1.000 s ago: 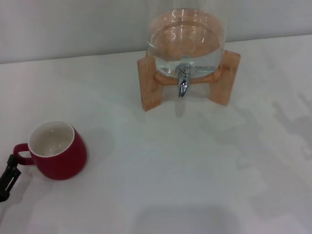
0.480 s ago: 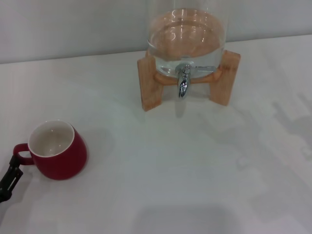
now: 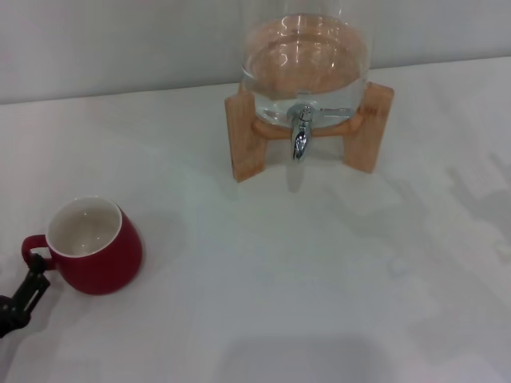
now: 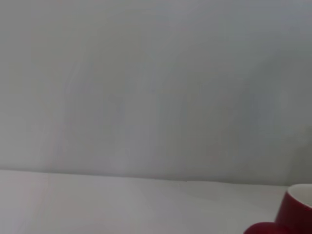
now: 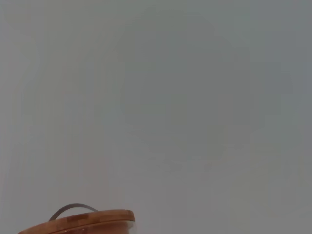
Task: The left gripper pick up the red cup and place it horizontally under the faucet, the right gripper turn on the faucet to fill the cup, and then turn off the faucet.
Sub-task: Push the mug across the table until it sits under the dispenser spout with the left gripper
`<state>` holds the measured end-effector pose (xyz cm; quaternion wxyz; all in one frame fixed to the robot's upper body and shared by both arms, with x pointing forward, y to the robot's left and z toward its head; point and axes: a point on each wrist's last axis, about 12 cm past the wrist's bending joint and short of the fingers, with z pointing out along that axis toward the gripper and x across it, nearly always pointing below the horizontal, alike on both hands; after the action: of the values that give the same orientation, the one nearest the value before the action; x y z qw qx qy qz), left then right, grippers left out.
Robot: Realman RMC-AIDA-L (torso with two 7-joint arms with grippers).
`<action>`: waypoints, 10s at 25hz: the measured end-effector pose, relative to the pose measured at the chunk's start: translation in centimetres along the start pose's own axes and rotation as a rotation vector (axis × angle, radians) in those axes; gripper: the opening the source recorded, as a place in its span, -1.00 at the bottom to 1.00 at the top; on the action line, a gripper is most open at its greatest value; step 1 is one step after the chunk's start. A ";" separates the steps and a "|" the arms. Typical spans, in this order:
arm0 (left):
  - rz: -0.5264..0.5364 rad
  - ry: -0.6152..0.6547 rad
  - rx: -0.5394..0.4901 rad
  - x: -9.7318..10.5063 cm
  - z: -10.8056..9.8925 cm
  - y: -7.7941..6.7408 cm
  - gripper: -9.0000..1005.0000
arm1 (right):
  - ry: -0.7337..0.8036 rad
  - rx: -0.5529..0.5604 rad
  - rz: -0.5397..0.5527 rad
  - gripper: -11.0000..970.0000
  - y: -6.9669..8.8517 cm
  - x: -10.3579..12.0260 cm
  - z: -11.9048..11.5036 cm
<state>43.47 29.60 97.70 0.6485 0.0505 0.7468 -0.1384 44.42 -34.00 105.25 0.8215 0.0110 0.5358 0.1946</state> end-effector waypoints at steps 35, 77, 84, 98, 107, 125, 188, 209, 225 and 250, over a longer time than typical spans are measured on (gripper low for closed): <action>0.076 0.013 0.020 0.2 -0.3 -0.1 0.76 | -0.001 -0.001 0.000 0.74 0.0 0.0 0.0; 0.108 0.019 0.012 -0.4 0.6 1.0 0.75 | -0.009 -0.005 0.000 0.74 0.1 -0.1 -0.1; 0.113 0.011 0.022 -0.7 1.1 0.9 0.75 | -0.010 -0.007 0.000 0.74 0.1 -0.1 -0.1; 0.111 0.007 0.011 -0.7 1.2 1.1 0.75 | -0.009 -0.006 0.000 0.74 0.1 -0.1 -0.1; 0.107 0.003 -0.002 -0.8 1.2 1.3 0.75 | -0.010 -0.007 0.000 0.74 0.1 -0.2 -0.2; 0.110 0.010 0.001 -0.8 1.5 1.2 -0.10 | -0.017 -0.011 0.000 0.74 0.1 -0.2 -0.2; 0.147 0.013 0.062 -1.8 4.2 0.7 -0.74 | -0.028 -0.019 0.001 0.74 0.2 -0.3 -0.1; 0.288 0.055 0.269 -4.8 12.2 -3.3 -0.74 | -0.019 -0.039 0.014 0.74 0.5 -0.2 0.1; 0.396 0.115 0.455 -4.5 13.7 -8.1 -0.74 | -0.006 -0.065 0.023 0.74 0.8 0.0 0.1; 0.454 0.108 0.525 -5.9 15.8 -10.6 -0.76 | -0.004 -0.070 0.026 0.74 0.9 0.1 0.5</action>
<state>56.77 15.76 103.05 0.5873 0.3874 0.6887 -0.1752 44.59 -33.03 105.53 0.8199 -0.0102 0.5268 0.2240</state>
